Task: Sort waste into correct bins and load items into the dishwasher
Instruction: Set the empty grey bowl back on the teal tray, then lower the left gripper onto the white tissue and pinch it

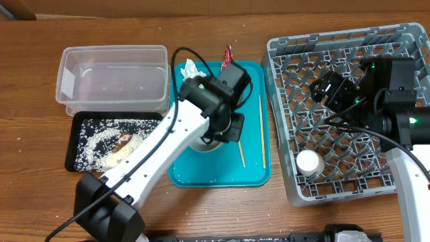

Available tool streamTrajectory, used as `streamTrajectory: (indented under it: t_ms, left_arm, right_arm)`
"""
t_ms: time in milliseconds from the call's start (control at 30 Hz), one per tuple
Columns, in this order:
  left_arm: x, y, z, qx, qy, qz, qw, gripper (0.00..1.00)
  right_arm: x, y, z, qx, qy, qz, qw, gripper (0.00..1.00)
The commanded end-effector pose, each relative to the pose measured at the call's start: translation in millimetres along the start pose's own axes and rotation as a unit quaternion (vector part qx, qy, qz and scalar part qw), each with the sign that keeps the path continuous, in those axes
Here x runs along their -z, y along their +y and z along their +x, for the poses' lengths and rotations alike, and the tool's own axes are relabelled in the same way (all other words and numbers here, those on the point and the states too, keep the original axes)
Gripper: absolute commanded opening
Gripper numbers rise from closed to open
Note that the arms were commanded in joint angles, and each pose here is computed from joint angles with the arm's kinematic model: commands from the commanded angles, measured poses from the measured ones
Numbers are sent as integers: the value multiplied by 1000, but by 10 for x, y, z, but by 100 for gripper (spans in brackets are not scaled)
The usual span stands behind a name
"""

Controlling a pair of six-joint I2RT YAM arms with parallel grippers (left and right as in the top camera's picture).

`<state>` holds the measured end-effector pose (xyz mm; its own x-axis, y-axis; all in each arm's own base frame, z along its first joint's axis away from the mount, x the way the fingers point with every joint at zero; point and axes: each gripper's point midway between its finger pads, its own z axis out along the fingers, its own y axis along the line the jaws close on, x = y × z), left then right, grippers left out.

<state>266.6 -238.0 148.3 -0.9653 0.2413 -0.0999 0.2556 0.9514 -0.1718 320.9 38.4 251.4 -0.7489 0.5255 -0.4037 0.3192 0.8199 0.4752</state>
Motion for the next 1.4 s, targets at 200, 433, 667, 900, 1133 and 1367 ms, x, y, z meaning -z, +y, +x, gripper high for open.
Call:
streamTrajectory:
  t_ms: [200,433,667,900,1133,1367]
  left_arm:
    - [-761,101,383,-1,33,-34,999,9]
    - [-596,95,224,-11,9,-46,999,39]
    - [383,194,-777,-35,-167,-85,982,72]
    - [215,1072,-1531,79,-215,-53,972,73]
    - [-419,1401,-1874,95,-204,-36,974,68]
    - [-850,1503,-2040,92,-211,-70,971,75]
  right_arm:
    - [34,56,-29,2,-6,-8,1000,97]
    - [34,51,-33,2,-7,-6,1000,97]
    - [34,56,-42,3,-9,-8,1000,97]
    - [34,57,-40,3,-9,-8,1000,97]
    - [33,61,-47,3,-10,-8,1000,98]
    - [33,62,-48,3,-10,-8,1000,98]
